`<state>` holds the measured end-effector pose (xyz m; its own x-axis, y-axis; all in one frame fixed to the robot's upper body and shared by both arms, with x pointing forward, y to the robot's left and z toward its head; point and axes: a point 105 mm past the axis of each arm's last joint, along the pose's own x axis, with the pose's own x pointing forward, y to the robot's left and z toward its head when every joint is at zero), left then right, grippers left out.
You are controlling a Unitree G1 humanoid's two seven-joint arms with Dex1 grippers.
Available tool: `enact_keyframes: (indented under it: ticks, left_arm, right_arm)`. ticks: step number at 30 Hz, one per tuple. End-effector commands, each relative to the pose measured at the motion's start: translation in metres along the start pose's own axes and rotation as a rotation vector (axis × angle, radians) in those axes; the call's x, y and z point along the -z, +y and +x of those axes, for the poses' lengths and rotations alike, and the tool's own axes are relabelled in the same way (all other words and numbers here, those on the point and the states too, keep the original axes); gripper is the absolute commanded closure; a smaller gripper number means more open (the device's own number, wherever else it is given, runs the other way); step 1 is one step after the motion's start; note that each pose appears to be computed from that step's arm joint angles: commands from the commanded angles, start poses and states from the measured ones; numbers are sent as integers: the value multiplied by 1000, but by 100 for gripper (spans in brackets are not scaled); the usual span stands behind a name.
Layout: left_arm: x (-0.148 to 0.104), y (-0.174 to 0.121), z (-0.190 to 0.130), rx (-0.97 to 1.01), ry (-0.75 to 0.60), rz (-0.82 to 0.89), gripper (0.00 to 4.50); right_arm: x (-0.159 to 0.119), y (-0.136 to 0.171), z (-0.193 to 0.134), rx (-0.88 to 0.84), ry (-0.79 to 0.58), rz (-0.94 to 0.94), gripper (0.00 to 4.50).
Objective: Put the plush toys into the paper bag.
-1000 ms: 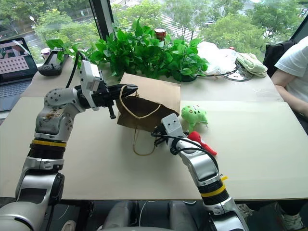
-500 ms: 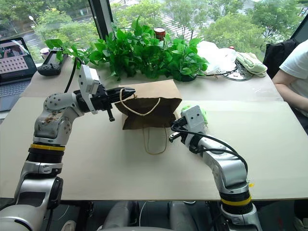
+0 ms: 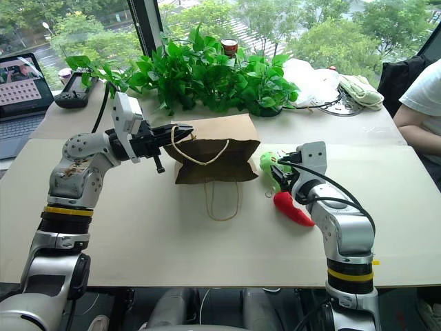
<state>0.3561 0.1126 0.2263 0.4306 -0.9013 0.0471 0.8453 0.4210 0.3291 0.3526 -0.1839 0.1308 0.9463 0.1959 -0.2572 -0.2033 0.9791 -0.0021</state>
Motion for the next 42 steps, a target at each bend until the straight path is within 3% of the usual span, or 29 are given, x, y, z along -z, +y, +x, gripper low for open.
enact_keyframes:
  ticks: [1, 13, 16, 21, 39, 42]
  left_arm:
    - [-17, 0, 2, 4, -37, 45, 450]
    - [-18, 1, 1, 1, -34, 51, 450]
    - [-17, 0, 1, 2, -33, 50, 450]
    - [-16, 0, 3, 3, -33, 49, 450]
    - [-15, 0, 6, 12, -35, 50, 450]
    - [-15, 0, 6, 12, -34, 50, 450]
  right_arm:
    - [-8, -2, 8, 38, -11, -29, 5]
    - [21, 1, 18, 56, 117, -12, 5]
    - [16, 0, 18, 56, 90, -20, 78]
    - [14, 4, 19, 33, 90, -33, 250]
    - [-1, -1, 16, 42, 20, -56, 250]
    - [0, 1, 16, 38, 24, -57, 322]
